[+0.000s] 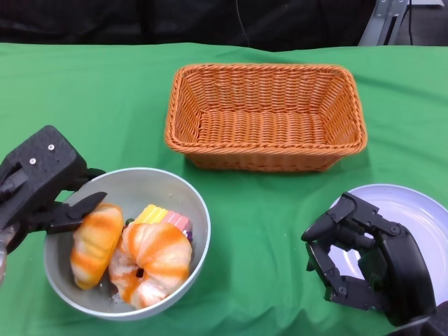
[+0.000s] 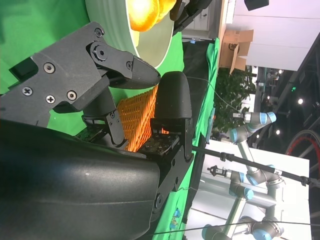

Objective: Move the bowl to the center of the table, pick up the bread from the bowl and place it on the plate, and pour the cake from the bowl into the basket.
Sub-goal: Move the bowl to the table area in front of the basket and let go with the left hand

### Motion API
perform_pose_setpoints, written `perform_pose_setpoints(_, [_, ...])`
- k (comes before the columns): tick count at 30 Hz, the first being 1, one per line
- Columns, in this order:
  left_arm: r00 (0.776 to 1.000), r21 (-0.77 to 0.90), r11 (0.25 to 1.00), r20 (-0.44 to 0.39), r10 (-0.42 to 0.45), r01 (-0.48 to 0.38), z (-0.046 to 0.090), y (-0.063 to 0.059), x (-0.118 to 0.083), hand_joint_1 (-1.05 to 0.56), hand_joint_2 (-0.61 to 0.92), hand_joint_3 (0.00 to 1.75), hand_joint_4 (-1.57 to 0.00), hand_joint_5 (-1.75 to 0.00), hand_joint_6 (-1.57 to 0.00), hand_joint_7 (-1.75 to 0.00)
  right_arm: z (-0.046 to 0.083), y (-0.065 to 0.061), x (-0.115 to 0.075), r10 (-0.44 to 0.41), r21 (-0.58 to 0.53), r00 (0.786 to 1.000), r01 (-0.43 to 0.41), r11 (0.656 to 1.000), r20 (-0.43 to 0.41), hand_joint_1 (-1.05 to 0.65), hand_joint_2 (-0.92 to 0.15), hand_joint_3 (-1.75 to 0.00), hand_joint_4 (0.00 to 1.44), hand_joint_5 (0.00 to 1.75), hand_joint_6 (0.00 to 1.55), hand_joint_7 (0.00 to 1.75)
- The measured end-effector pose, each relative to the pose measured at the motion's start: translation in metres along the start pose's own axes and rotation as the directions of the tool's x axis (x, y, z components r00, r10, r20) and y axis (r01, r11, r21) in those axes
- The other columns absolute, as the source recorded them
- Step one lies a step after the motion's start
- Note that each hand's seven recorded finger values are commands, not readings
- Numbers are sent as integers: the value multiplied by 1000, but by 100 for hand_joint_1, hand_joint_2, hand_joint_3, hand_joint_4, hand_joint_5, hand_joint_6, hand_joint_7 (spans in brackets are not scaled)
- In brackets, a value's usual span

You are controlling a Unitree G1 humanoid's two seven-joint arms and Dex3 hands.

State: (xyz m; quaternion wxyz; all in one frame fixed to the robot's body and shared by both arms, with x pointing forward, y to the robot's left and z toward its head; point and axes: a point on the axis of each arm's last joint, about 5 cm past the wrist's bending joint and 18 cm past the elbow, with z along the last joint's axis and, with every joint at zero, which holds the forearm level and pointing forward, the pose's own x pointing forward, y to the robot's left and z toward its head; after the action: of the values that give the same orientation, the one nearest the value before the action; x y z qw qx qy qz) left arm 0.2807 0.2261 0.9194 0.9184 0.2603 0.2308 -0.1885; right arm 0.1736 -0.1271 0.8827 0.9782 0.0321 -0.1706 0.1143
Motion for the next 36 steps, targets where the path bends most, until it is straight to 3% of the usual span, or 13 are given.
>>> perform_pose_setpoints(18, [999,-26,999,21,32,-31,3,-8,4,-54,92,60,-56,-3,-34,-2,0,4,1,6,10,1000,-6,1000,2,-15,-56,-95,71,161,64,132])
perform_pose_setpoints(26, [997,-86,994,31,71,-69,9,-19,9,-54,92,56,-63,-6,-35,-1,0,6,1,10,14,1000,-10,1000,2,-15,-55,-97,70,162,63,133])
perform_pose_setpoints(36, [995,-104,993,77,59,-50,18,-28,12,-54,92,58,-63,-4,-39,-3,0,7,1,11,18,1000,-11,1000,2,-15,-54,-99,71,162,64,133])
